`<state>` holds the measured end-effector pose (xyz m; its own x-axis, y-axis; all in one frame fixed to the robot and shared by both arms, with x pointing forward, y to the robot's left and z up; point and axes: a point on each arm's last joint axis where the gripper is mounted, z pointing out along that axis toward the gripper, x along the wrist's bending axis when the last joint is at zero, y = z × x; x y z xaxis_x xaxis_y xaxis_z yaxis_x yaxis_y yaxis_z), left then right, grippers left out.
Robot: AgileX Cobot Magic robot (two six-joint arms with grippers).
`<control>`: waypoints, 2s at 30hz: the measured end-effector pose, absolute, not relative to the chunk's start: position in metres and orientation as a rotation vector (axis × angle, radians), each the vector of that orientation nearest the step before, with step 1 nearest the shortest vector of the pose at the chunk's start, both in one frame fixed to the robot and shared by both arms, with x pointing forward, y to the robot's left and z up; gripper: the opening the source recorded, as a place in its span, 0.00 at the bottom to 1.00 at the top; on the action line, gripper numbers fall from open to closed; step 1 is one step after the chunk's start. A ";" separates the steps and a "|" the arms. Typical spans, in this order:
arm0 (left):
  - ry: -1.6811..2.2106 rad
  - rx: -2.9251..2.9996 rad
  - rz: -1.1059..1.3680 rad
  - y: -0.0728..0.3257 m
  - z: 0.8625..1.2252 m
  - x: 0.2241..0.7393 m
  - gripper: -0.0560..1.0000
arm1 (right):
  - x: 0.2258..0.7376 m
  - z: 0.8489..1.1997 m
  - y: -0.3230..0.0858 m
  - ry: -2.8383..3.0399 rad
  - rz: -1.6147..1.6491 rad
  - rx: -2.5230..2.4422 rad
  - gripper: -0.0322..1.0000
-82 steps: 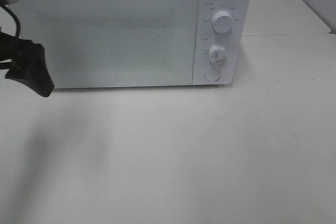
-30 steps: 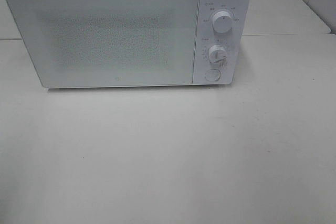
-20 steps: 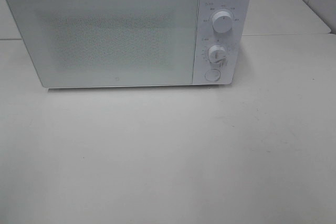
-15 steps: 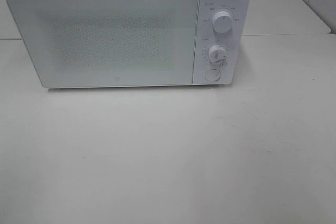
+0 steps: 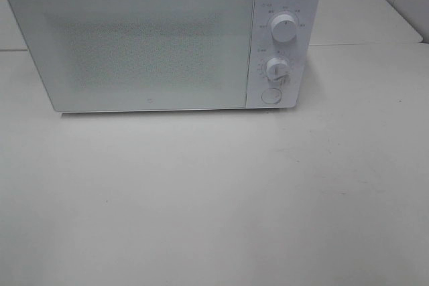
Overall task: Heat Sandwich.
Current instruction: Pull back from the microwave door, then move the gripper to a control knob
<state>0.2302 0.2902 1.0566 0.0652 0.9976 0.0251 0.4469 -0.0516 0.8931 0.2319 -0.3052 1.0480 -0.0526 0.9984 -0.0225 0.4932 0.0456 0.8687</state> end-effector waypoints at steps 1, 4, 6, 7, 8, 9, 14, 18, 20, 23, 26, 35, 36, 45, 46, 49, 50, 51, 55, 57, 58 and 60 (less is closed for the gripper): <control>1.477 1.600 0.937 0.290 1.057 0.230 0.97 | 0.232 1.048 -0.305 1.632 0.926 1.528 0.76; 1.483 1.593 0.934 0.290 1.057 0.230 0.97 | 0.232 1.048 -0.305 1.632 0.926 1.528 0.76; 1.501 1.580 0.936 0.291 1.056 0.230 0.97 | 0.232 1.048 -0.305 1.632 0.926 1.528 0.76; 1.508 1.575 0.938 0.292 1.056 0.230 0.97 | 0.232 1.048 -0.305 1.632 0.926 1.528 0.76; 1.508 1.575 0.938 0.292 1.056 0.230 0.97 | 0.232 1.048 -0.305 1.632 0.926 1.528 0.76; 1.517 1.568 0.939 0.292 1.056 0.230 0.97 | 0.232 1.048 -0.305 1.632 0.926 1.528 0.76; 1.538 1.550 0.937 0.293 1.056 0.231 0.97 | 0.232 1.048 -0.305 1.632 0.926 1.528 0.76; 1.539 1.548 0.936 0.293 1.056 0.231 0.97 | 0.232 1.048 -0.305 1.632 0.926 1.528 0.76; 1.540 1.547 0.936 0.293 1.056 0.231 0.97 | 0.232 1.048 -0.305 1.632 0.926 1.528 0.76; 1.540 1.547 0.936 0.293 1.056 0.231 0.97 | 0.232 1.048 -0.305 1.632 0.926 1.528 0.76; 1.541 1.547 0.937 0.294 1.056 0.231 0.97 | 0.232 1.048 -0.305 1.632 0.926 1.528 0.76; 1.541 1.548 0.940 0.294 1.056 0.231 0.97 | 0.232 1.048 -0.305 1.632 0.926 1.528 0.76; 1.541 1.548 0.940 0.294 1.056 0.231 0.97 | 0.232 1.048 -0.305 1.632 0.926 1.528 0.76; 1.541 1.547 0.940 0.294 1.056 0.231 0.97 | 0.232 1.048 -0.305 1.632 0.926 1.528 0.76; 1.541 1.547 0.940 0.294 1.056 0.231 0.97 | 0.232 1.048 -0.305 1.632 0.926 1.528 0.76; 1.541 1.547 0.940 0.294 1.056 0.231 0.97 | 0.232 1.048 -0.305 1.632 0.926 1.528 0.76; 1.541 1.547 0.940 0.294 1.056 0.231 0.97 | 0.232 1.048 -0.305 1.632 0.926 1.528 0.76; 1.541 1.547 0.940 0.294 1.056 0.231 0.97 | 0.232 1.048 -0.305 1.632 0.926 1.528 0.76; 1.541 1.546 0.940 0.294 1.056 0.231 0.97 | 0.233 1.050 -0.305 1.635 0.923 1.530 0.77; 1.541 1.546 0.940 0.294 1.056 0.231 0.97 | 0.235 1.053 -0.305 1.633 0.924 1.528 0.78; 1.541 1.546 0.940 0.294 1.056 0.231 0.97 | 0.236 1.055 -0.305 1.636 0.922 1.530 0.78; 1.542 1.545 0.939 0.294 1.056 0.231 0.97 | 0.243 1.062 -0.304 1.633 0.925 1.523 0.78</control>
<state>0.2306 0.2937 1.0557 0.0065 1.0000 -0.0071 0.4526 0.0033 0.8917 0.2431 -0.3039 1.0618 -0.0545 0.9982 -0.0260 0.4911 0.0494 0.8697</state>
